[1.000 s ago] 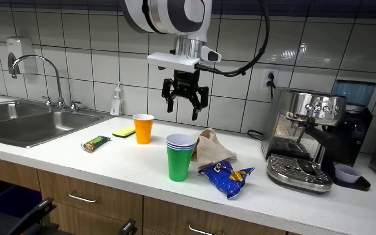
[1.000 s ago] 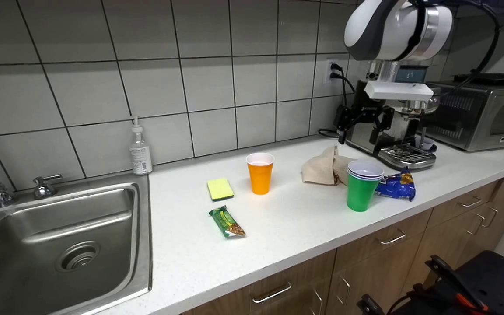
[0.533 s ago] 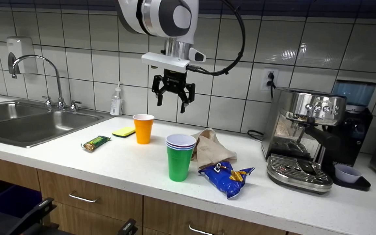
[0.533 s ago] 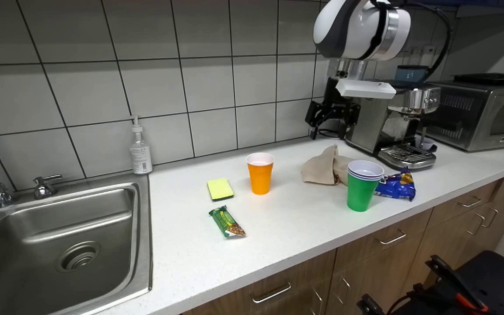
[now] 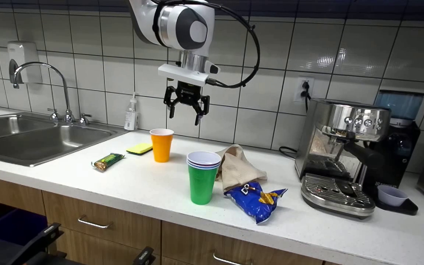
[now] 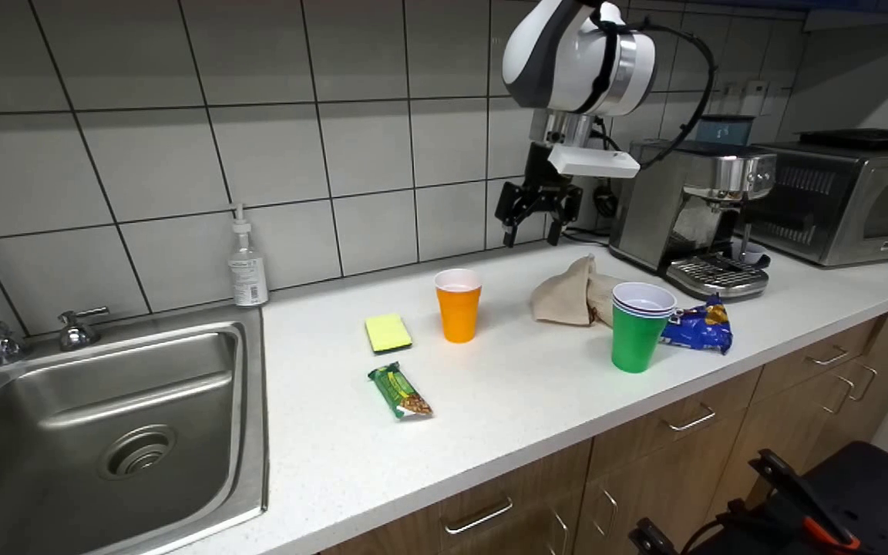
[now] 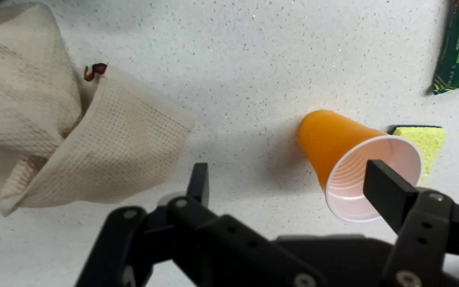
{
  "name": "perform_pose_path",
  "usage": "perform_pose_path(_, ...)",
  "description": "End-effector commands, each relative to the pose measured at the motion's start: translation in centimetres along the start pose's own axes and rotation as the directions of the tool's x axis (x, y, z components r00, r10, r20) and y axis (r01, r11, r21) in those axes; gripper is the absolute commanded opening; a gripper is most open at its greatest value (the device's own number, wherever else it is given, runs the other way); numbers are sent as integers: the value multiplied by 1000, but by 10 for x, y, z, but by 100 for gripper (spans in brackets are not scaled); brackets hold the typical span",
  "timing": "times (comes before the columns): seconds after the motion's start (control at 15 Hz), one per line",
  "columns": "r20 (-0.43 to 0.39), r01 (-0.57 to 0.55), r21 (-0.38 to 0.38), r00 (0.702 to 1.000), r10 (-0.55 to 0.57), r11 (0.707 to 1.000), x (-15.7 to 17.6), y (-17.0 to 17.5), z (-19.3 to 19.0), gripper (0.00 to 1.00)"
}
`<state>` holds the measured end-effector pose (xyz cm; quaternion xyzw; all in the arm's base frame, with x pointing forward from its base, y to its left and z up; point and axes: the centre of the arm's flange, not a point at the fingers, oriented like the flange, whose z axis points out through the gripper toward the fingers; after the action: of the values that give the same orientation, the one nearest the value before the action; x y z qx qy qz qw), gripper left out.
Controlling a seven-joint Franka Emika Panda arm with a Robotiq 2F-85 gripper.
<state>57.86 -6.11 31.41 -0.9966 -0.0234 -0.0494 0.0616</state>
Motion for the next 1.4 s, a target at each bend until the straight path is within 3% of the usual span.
perform_pose_path(0.0, 30, 75, 43, 997, -76, 996, 33, -11, 9, 100)
perform_pose_path(0.67, 68, 132, 28, 989, -134, 991, 70, -47, 55, 100)
perform_pose_path(1.33, 95, 161, -44, 983, -157, 986, 77, -65, 74, 100)
